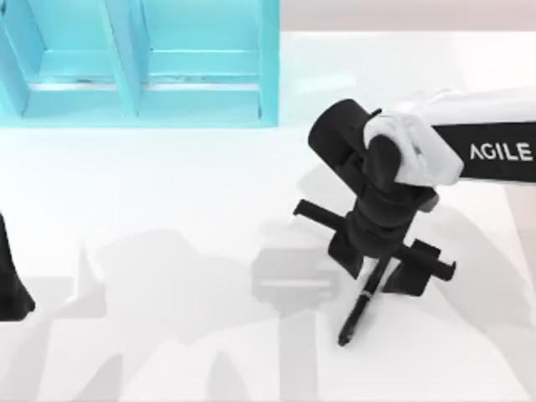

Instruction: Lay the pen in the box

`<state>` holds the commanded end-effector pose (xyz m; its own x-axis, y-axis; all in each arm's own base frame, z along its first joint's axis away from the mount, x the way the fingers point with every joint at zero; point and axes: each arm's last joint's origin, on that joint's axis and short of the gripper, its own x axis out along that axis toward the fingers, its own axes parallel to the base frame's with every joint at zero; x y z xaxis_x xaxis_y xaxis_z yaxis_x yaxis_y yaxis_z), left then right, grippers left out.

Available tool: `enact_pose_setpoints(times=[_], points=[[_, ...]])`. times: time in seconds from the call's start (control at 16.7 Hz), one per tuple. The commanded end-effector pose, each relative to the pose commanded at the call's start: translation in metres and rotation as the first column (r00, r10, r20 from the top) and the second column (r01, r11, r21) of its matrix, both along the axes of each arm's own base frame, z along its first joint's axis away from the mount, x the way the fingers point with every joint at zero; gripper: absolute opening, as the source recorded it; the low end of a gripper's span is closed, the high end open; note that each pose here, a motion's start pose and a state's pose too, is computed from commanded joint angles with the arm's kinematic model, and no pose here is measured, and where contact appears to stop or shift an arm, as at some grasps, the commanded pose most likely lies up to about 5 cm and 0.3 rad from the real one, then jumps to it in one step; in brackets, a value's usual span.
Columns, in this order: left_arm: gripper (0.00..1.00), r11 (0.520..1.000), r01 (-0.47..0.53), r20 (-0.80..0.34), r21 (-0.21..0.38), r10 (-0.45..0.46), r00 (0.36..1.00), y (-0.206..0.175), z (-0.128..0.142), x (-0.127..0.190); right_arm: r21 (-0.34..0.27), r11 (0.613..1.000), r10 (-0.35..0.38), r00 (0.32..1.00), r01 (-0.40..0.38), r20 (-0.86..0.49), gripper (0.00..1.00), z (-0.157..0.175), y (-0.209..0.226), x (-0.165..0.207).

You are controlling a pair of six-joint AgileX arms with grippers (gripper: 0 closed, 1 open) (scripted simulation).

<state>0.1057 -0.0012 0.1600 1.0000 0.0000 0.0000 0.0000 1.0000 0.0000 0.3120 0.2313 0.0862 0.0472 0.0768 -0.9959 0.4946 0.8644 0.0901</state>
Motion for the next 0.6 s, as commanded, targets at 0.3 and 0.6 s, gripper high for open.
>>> enact_pose_setpoints(times=[0.3,0.6], points=[[1.00,1.000,0.000,0.000,0.000,0.000,1.000,0.000,0.000,0.000,-0.033,0.999,0.030,0.999,-0.030,0.016,0.00,0.035,-0.007,-0.004],[1.00,1.000,0.000,0.000,0.000,0.000,1.000,0.000,0.000,0.000,-0.040,0.999,0.028,1.000,-0.028,0.006,0.00,0.078,-0.004,-0.001]])
